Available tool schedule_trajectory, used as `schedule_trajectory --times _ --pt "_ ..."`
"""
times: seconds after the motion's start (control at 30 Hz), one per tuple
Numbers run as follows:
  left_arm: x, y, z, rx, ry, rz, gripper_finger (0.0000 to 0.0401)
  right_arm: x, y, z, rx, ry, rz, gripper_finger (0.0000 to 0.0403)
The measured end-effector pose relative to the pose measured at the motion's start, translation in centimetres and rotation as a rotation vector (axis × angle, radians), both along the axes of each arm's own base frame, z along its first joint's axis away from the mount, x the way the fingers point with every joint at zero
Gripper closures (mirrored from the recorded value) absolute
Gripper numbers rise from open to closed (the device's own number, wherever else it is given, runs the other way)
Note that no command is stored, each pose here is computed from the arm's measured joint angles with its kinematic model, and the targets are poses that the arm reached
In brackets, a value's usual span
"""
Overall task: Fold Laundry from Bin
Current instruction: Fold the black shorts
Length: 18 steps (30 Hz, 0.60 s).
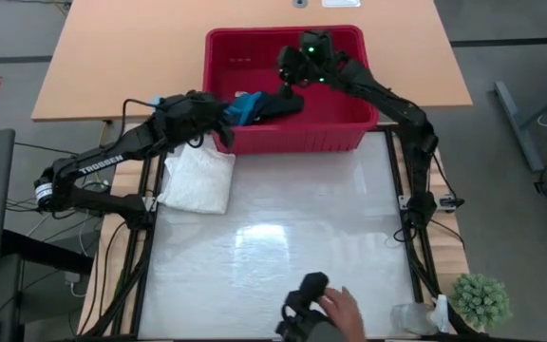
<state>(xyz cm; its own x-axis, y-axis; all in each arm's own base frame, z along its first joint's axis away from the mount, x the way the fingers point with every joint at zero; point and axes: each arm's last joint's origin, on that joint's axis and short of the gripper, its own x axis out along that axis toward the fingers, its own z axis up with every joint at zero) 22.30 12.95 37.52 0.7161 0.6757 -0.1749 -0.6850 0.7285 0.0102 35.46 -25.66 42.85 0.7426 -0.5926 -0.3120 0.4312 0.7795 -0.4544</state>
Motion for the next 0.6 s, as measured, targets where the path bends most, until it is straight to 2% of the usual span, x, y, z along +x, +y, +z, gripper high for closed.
schedule_trajectory --times 0.13,0.2,0.4,0.6 --pt "0.0 0.1 1.6 0.005 -0.165 0.051 0.0225 2.1 -0.9 -2.1 0.064 -0.067 -0.023 0.0294" --pt "-0.2 0.1 2.4 0.023 -0.199 0.081 0.0225 3.2 -1.2 -3.1 0.101 -0.109 -0.035 0.0295" --pt "-0.6 0.2 3.9 0.048 -0.218 0.105 0.0225 5.8 -2.4 -5.5 0.150 -0.248 -0.066 0.0295" --pt "-0.8 0.3 3.7 0.021 -0.162 0.114 0.0225 6.9 -4.9 -10.3 0.288 -0.226 -0.145 0.0295"
